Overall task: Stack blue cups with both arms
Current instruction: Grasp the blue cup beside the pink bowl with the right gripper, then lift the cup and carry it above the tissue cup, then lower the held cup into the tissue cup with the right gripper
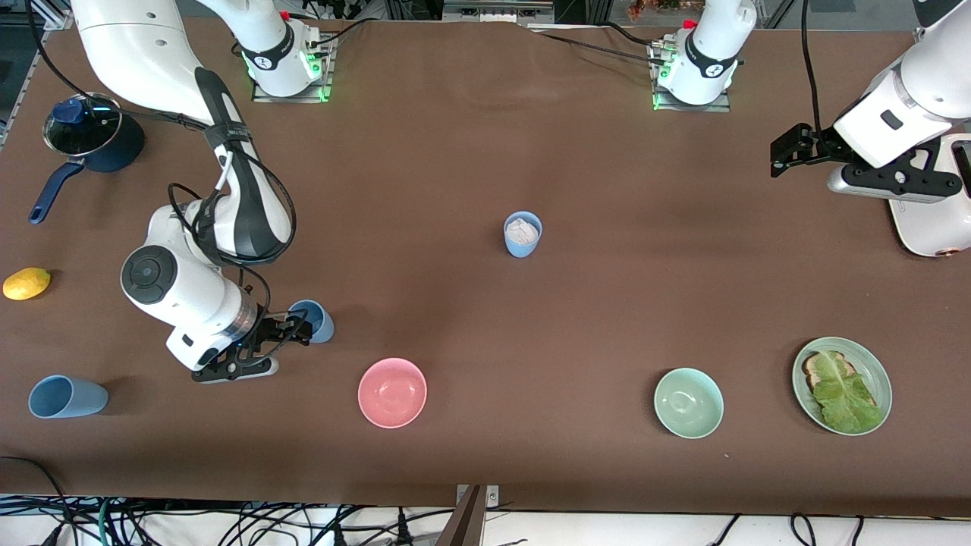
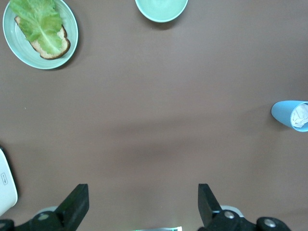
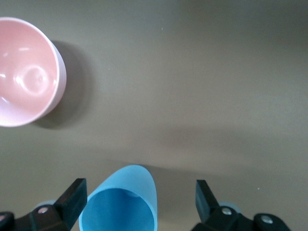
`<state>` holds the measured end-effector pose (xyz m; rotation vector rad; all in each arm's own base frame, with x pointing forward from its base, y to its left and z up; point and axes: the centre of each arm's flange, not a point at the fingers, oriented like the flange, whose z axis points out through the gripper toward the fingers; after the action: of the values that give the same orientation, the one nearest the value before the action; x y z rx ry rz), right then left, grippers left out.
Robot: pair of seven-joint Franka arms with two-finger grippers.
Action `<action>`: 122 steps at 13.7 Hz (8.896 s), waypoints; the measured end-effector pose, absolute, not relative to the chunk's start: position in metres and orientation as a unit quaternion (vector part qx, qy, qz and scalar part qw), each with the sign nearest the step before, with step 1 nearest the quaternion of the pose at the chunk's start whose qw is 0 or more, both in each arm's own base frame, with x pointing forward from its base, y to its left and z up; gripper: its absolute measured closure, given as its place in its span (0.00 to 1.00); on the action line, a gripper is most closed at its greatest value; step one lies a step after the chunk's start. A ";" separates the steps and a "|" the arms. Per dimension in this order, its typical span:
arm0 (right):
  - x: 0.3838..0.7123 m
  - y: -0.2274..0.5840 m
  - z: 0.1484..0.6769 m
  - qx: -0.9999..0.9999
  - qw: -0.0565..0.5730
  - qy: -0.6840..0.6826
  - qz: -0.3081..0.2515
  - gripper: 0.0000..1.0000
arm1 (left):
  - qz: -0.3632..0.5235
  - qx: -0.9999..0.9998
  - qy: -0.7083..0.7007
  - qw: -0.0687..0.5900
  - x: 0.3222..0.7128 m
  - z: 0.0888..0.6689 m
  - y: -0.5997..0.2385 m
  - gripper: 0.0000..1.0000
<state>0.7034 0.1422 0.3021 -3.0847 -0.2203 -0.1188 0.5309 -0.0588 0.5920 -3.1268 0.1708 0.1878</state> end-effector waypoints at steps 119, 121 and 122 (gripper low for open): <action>0.468 0.571 0.329 -0.989 -0.004 0.121 -0.083 0.95 | 0.071 -0.997 0.039 0.001 0.531 0.589 -0.042 0.00; 0.468 0.571 0.331 -0.989 -0.003 0.121 -0.084 0.95 | 0.071 -0.997 0.039 0.001 0.531 0.589 -0.042 0.00; 0.468 0.572 0.331 -0.989 -0.003 0.121 -0.084 0.95 | 0.071 -0.997 0.039 0.001 0.531 0.589 -0.042 0.00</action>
<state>0.4681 0.5715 0.3306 -3.1123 0.3804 -0.2651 0.5314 -0.0418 0.5888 -3.1283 0.1217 0.2234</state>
